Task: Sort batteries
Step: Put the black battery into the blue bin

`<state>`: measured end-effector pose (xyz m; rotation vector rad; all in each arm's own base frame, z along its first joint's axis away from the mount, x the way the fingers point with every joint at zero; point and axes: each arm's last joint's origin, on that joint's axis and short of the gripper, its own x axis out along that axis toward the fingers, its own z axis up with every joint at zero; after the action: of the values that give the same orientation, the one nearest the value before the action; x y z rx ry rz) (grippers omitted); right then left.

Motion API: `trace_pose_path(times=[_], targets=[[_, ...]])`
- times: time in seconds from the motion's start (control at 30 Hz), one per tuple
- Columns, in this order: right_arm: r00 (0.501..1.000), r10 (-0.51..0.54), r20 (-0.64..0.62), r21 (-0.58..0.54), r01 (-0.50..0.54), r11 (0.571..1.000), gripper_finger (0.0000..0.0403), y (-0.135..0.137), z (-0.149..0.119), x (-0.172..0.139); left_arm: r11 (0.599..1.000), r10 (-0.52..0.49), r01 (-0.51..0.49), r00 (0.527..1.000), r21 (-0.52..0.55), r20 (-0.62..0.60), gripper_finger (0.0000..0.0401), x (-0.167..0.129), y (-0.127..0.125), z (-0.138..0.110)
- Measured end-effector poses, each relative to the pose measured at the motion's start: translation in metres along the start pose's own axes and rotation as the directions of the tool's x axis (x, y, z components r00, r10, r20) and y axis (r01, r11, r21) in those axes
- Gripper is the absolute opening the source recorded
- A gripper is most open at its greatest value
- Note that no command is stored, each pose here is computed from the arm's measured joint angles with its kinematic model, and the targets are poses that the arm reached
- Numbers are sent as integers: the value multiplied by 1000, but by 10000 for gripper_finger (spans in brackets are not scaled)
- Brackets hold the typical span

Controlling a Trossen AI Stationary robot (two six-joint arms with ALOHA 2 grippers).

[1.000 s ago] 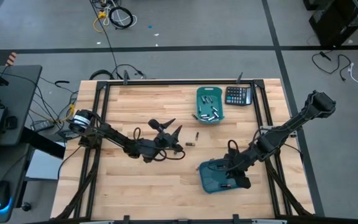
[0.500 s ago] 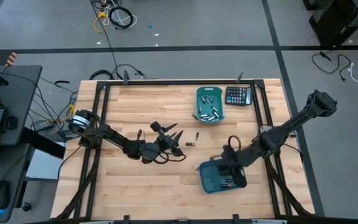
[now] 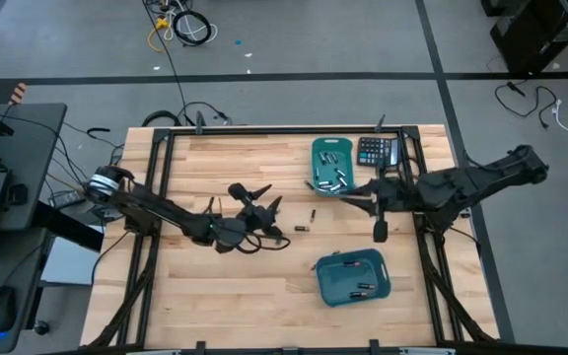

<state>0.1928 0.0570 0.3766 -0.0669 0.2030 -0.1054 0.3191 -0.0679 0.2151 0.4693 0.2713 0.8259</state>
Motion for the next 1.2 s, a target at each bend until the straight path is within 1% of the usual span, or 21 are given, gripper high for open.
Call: trace_pose_path(times=[0.07, 0.1, 0.13, 0.17, 0.2, 0.23, 0.27, 0.3, 0.43, 0.53, 0.63, 0.73, 0.83, 0.9, 1.1, 1.2], targets=[[998, 8, -67, 29, -6, 1000, 38, 2, -11, 2, 996, -80, 80, 997, -46, 0, 209, -2, 3, 0], [995, 8, -98, 51, -3, 999, 36, 3, -17, 3, 985, -154, 154, 988, -75, 1, 209, -2, 5, 0], [992, 7, -127, 73, 3, 997, 33, 4, -24, 4, 962, -253, 252, 967, -107, 0, 208, -2, 7, -1], [988, 3, -155, 88, 11, 996, 31, 4, -30, 5, 921, -367, 363, 930, -143, 0, 208, 0, 9, -2], [982, -3, -187, 92, 20, 996, 28, 4, -37, 6, 867, -476, 467, 880, -173, -8, 207, 2, 11, -5], [976, -8, -216, 83, 26, 996, 25, 4, -43, 7, 825, -546, 531, 837, -195, -31, 205, 4, 11, -9], [971, -13, -237, 73, 31, 997, 23, 3, -47, 8, 807, -576, 555, 815, -202, -61, 203, 7, 11, -13], [968, -17, -250, 66, 35, 997, 21, 3, -50, 9, 808, -582, 557, 807, -194, -105, 202, 10, 10, -19], [962, -33, -271, 28, 43, 999, 14, 1, -59, 12, 839, -544, 514, 801, -180, -251, 198, 28, 10, -43], [962, -46, -269, 15, 53, 999, 12, -2, -60, 13, 859, -512, 476, 806, -189, -298, 198, 43, 7, -57], [961, -52, -273, 13, 58, 998, 11, -3, -61, 13, 865, -501, 476, 797, -158, -339, 198, 49, 1, -70], [961, -51, -272, 7, 55, 998, 13, -2, -60, 13, 860, -504, 492, 774, -139, -382, 198, 54, -3, -81], [961, -52, -273, 4, 55, 998, 13, -3, -61, 13, 836, -542, 522, 735, -169, -408, 198, 59, -6, -90], [960, -53, -273, -5, 54, 999, 12, -3, -61, 13, 830, -551, 525, 722, -187, -419, 198, 60, -8, -94], [960, -53, -274, -19, 50, 999, 13, -3, -61, 13, 837, -539, 509, 699, -202, -471, 196, 65, -11, -107], [960, -53, -273, -27, 47, 999, 14, -3, -61, 13, 835, -543, 503, 684, -224, -486, 177, 66, -12, -115]])
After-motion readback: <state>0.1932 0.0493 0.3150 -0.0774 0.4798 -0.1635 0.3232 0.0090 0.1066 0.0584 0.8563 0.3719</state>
